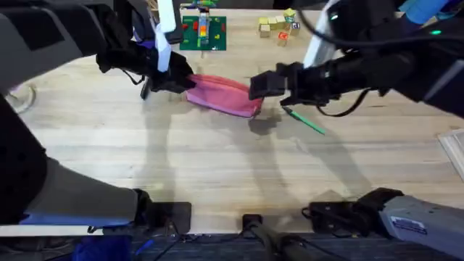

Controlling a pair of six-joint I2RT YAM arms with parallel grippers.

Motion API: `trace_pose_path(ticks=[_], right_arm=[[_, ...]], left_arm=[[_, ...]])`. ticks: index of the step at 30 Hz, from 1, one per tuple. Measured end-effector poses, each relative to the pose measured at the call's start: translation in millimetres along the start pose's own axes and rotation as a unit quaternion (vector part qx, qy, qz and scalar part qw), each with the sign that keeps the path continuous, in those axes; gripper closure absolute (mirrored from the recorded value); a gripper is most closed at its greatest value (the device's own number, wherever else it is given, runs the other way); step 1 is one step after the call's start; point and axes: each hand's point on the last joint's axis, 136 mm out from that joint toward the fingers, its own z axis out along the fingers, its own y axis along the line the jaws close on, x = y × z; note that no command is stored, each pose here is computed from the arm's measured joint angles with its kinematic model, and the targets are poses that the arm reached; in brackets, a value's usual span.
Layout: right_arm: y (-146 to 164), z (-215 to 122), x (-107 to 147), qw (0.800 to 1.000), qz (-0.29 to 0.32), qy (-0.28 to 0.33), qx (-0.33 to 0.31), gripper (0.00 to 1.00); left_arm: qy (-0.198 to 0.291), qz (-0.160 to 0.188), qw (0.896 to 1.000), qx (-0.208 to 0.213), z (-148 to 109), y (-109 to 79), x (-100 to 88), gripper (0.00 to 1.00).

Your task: Unzip the bag, pick up the pens from the table one at a time and place them inside, then zip the bag closed.

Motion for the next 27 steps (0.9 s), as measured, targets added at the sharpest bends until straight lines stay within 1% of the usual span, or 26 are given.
trace_pose_path(ticks=[4, 11, 17, 22, 24, 27], right_arm=[[-0.1, 13.0, 5.1, 1.0, -0.004, 0.01, 0.021, 0.005], [-3.8, 29.2, -9.8, 0.999, 0.002, -0.012, 0.036, 0.005], [-14.2, 49.7, -8.6, 0.999, 0.02, 0.005, 0.05, 0.016], [-17.9, 56.8, -7.1, 0.998, 0.032, 0.013, 0.055, 0.078], [-17.9, 57.3, -7.5, 0.998, 0.032, 0.012, 0.055, 0.117], [-18.5, 59.8, -8.1, 0.998, 0.037, 0.012, 0.055, 0.25]], left_arm=[[0.0, 0.0, 1.0, 0.0, 0.0, 0.0, 0.0, 0.958], [0.0, 0.0, 1.0, 0.0, 0.0, 0.0, 0.0, 0.958], [0.0, 0.0, 1.0, 0.0, 0.0, 0.0, 0.0, 0.958], [0.0, 0.0, 1.0, 0.0, 0.0, 0.0, 0.0, 0.958], [0.0, 0.0, 1.0, 0.0, 0.1, 0.0, 0.1, 0.958], [0.0, 0.0, 1.0, 0.0, 0.0, 0.0, 0.0, 0.958]])
